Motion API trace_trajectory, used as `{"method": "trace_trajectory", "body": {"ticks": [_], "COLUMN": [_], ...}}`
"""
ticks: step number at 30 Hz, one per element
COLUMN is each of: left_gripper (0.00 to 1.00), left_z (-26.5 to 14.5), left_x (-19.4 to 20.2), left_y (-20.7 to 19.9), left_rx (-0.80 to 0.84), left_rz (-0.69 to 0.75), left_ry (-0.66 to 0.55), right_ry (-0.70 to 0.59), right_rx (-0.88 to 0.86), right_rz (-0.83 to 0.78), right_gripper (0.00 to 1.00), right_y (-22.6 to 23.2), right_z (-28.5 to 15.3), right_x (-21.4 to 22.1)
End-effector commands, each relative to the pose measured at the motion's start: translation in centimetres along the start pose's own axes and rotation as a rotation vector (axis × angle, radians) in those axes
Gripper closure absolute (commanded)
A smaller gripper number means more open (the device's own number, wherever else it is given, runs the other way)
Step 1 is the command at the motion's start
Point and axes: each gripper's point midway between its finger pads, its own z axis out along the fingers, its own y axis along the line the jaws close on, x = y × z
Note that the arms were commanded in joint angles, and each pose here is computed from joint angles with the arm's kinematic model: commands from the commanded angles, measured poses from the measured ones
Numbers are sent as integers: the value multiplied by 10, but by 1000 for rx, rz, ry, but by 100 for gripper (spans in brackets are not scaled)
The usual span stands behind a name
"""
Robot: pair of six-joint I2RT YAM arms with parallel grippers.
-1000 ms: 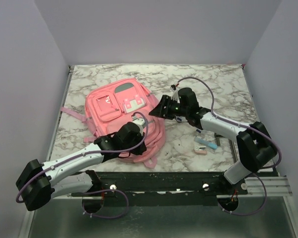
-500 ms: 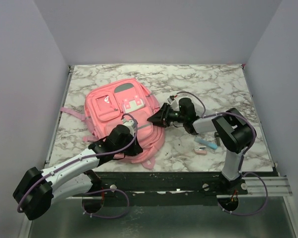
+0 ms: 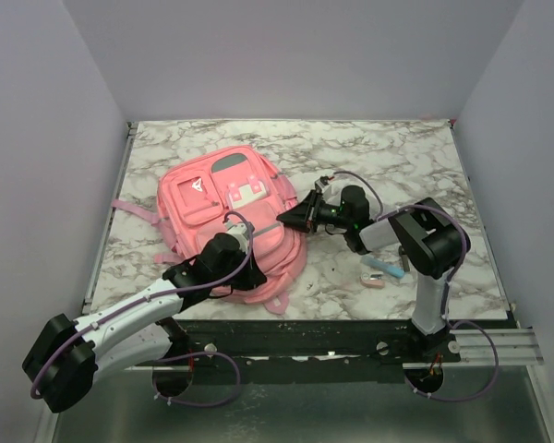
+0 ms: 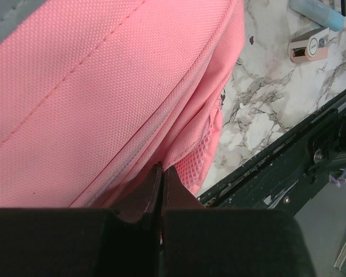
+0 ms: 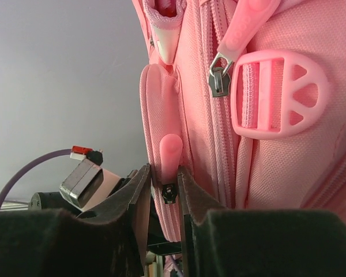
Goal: Pack the student bag
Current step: Unzip the student bag at the center of the board.
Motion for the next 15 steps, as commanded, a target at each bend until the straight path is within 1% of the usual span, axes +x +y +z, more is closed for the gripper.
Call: {"method": "trace_trajectory", "body": {"ticks": [1, 6, 12, 13, 15], "left_gripper": [100, 100, 100, 100, 100], "left_z": [0, 0, -2, -2, -1], "left_x": [6, 7, 8, 8, 9], "left_y": [3, 3, 3, 4, 4], "left_rx": [1, 6, 10, 7, 6], "left_rz": [-11, -12, -12, -14, -15], "left_ry": [17, 18, 13, 13, 12], "right_ry": [5, -16, -28, -33, -42], "right_rx": [-92, -94, -94, -88, -68], "right_rz": [-23, -30, -19, -23, -29], "right_gripper": [76, 71, 77, 77, 73], "right_y": [14, 9, 2, 0, -7], "right_z": [-1, 1, 4, 5, 6], "right_x": [-3, -10, -16, -18, -22]}}
